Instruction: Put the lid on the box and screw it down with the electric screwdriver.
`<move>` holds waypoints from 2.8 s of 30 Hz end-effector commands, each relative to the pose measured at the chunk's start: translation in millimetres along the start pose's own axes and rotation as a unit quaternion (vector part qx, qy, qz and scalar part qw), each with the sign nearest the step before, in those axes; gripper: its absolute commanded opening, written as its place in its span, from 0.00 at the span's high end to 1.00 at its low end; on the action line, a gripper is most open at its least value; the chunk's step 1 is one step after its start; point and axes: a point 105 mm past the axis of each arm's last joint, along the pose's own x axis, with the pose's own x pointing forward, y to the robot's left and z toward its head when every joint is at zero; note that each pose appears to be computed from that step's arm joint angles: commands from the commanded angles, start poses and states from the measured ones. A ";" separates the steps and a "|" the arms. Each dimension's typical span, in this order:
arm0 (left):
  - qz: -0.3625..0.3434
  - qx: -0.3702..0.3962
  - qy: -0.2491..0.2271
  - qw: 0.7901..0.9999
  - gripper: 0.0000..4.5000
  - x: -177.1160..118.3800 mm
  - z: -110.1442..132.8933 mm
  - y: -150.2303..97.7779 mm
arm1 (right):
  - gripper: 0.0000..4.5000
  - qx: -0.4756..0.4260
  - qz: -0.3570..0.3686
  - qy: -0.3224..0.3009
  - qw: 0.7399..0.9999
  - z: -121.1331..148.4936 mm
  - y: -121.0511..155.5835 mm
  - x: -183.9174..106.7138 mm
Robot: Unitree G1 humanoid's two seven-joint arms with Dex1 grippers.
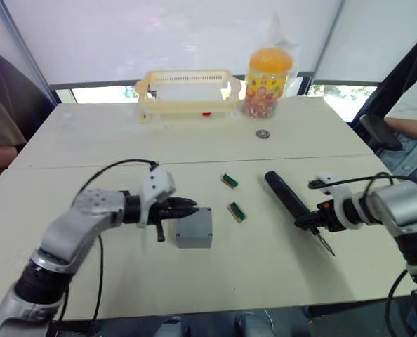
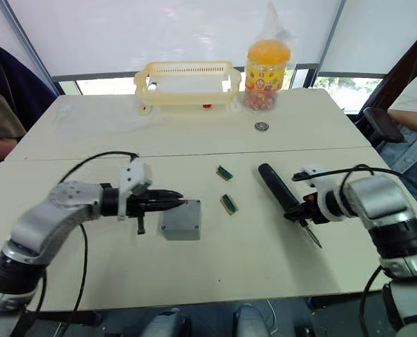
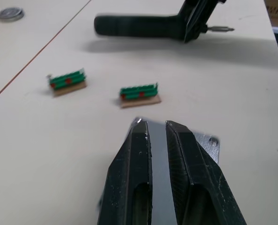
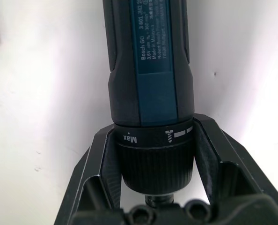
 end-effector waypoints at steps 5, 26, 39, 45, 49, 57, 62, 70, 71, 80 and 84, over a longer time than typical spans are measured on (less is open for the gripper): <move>-0.002 -0.004 -0.005 1.000 0.88 -20.7 15.7 16.4 | 0.62 -0.146 0.137 -0.449 0.871 123.7 93.9 -92.0; -0.029 -0.017 0.025 0.999 0.88 7.3 -10.7 -11.7 | 0.62 -0.120 0.151 -0.588 0.786 99.4 189.4 2.6; -0.042 0.003 0.076 0.996 0.88 10.3 -40.0 -16.6 | 0.62 -0.126 0.177 -0.571 0.791 89.0 204.3 32.7; -0.043 -0.001 0.071 0.997 0.88 11.5 -39.3 -17.3 | 0.62 -0.120 0.153 -0.583 0.789 92.7 195.8 32.1; -0.044 -0.002 0.073 0.996 0.88 11.0 -40.2 -17.6 | 0.62 -0.116 0.148 -0.588 0.787 94.6 194.7 29.7; -0.044 0.000 0.073 0.996 0.88 12.1 -40.4 -16.2 | 0.62 -0.115 0.144 -0.584 0.791 92.4 193.1 33.0; -0.041 0.001 0.074 0.996 0.88 14.3 -40.3 -15.6 | 0.62 -0.120 0.144 -0.579 0.793 91.7 192.2 37.7; -0.039 0.000 0.076 0.996 0.88 13.4 -40.8 -16.8 | 0.62 -0.122 0.143 -0.576 0.796 90.3 192.1 42.8; -0.038 0.000 0.077 0.996 0.88 13.3 -40.9 -16.8 | 0.62 -0.122 0.142 -0.576 0.796 90.5 191.7 43.3; -0.037 -0.002 0.078 0.996 0.88 13.0 -41.2 -17.2 | 0.62 -0.132 0.137 -0.566 0.802 86.5 191.4 50.9; -0.042 0.002 0.086 0.995 0.88 12.8 -43.1 -19.0 | 0.62 -0.145 0.132 -0.553 0.810 82.7 191.3 57.1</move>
